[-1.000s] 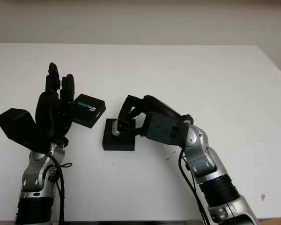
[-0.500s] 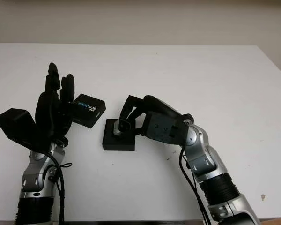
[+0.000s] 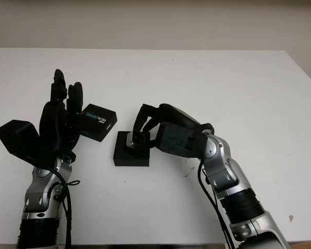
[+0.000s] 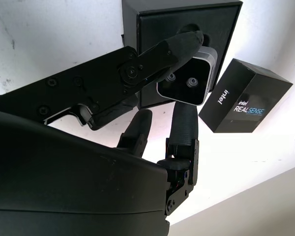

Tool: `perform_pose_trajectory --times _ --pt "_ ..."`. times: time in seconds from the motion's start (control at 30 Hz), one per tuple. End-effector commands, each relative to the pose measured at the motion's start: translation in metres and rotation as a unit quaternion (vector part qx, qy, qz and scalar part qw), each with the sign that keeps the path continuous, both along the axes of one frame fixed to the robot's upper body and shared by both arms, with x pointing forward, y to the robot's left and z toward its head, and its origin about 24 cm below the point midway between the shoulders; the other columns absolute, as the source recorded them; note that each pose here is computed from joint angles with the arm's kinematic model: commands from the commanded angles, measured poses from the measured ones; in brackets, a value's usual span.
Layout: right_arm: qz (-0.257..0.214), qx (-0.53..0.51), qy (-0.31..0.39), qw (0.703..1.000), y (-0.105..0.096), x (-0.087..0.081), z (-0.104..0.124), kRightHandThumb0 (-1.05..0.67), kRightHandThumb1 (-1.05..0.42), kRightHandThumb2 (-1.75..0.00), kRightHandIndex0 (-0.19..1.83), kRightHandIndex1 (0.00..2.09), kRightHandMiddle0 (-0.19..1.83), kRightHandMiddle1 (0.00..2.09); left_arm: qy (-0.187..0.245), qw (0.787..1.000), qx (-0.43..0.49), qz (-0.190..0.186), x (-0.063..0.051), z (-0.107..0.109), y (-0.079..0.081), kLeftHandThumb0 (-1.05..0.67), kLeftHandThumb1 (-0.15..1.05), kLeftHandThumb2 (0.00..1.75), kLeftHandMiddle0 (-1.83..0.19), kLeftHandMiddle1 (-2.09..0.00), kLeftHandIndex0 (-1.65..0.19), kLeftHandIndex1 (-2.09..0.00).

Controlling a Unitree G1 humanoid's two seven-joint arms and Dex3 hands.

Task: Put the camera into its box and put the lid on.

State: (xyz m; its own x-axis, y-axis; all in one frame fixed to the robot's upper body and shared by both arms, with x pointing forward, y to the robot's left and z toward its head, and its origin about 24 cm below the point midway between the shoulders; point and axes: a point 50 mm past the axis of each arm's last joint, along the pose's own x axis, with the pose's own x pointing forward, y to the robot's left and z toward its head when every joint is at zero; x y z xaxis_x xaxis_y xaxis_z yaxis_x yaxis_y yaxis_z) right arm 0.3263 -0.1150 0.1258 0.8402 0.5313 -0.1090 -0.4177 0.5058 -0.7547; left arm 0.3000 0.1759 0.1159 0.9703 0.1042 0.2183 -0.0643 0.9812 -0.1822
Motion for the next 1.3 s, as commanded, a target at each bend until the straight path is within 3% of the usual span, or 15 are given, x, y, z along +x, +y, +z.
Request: perform_pose_trajectory --times 0.0,0.27,0.5,0.63,0.93,1.03,1.1,1.2,1.27 --pt "0.003 -0.012 -0.010 1.000 -0.001 0.002 0.004 -0.37 -1.05 -0.08 0.39 0.87 0.83 2.09 -0.009 1.000 -0.002 -0.004 -0.001 0.004 -0.002 -0.64 1.05 0.36 0.19 0.00 0.19 0.00" --pt "0.021 -0.035 -0.003 0.999 -0.002 0.001 -0.002 -0.35 -1.04 -0.08 0.48 0.97 0.89 2.09 -0.008 1.000 0.002 0.002 -0.002 0.003 -0.002 -0.65 1.05 0.35 0.19 0.00 0.19 0.00" --pt "0.026 -0.059 0.017 0.998 -0.003 0.001 -0.005 -0.36 -1.05 -0.08 0.41 0.85 0.85 2.09 -0.006 1.000 0.004 0.002 -0.002 0.003 -0.003 -0.64 1.05 0.37 0.19 -0.01 0.19 0.00" --pt "0.030 -0.075 0.011 0.997 -0.004 -0.001 -0.006 -0.35 -1.05 -0.08 0.48 1.01 0.88 2.09 -0.009 1.000 0.000 0.000 -0.002 0.003 -0.004 -0.63 1.05 0.36 0.19 0.00 0.19 0.00" --pt "0.031 -0.129 -0.038 0.990 -0.003 -0.007 -0.006 -0.42 -1.04 -0.06 0.43 0.79 0.59 2.09 -0.010 1.000 0.002 0.000 -0.003 0.004 -0.008 -0.65 1.05 0.35 0.19 0.00 0.19 0.00" --pt "0.040 -0.164 -0.063 0.984 -0.003 -0.010 -0.005 -0.52 -0.99 -0.05 0.32 1.11 0.35 2.09 -0.011 1.000 0.000 -0.001 -0.003 0.004 -0.009 -0.65 1.05 0.36 0.19 0.00 0.19 0.00" --pt "0.050 -0.195 -0.088 0.976 -0.003 -0.013 -0.004 -0.58 -0.97 -0.05 0.24 0.85 0.04 2.09 -0.012 1.000 -0.002 -0.002 -0.003 0.005 -0.010 -0.65 1.05 0.36 0.19 0.00 0.19 0.00" --pt "0.056 -0.217 -0.112 0.968 -0.004 -0.016 -0.004 -0.60 -0.96 -0.05 0.34 0.49 -0.13 2.05 -0.013 1.000 -0.001 -0.003 -0.004 0.005 -0.011 -0.64 1.05 0.37 0.19 0.00 0.19 0.00" --pt "0.057 -0.226 -0.120 0.965 -0.006 -0.017 -0.004 -0.60 -0.97 -0.05 0.34 0.41 -0.17 2.02 -0.014 1.000 0.000 -0.003 -0.004 0.005 -0.012 -0.62 1.05 0.39 0.19 0.00 0.19 0.00"
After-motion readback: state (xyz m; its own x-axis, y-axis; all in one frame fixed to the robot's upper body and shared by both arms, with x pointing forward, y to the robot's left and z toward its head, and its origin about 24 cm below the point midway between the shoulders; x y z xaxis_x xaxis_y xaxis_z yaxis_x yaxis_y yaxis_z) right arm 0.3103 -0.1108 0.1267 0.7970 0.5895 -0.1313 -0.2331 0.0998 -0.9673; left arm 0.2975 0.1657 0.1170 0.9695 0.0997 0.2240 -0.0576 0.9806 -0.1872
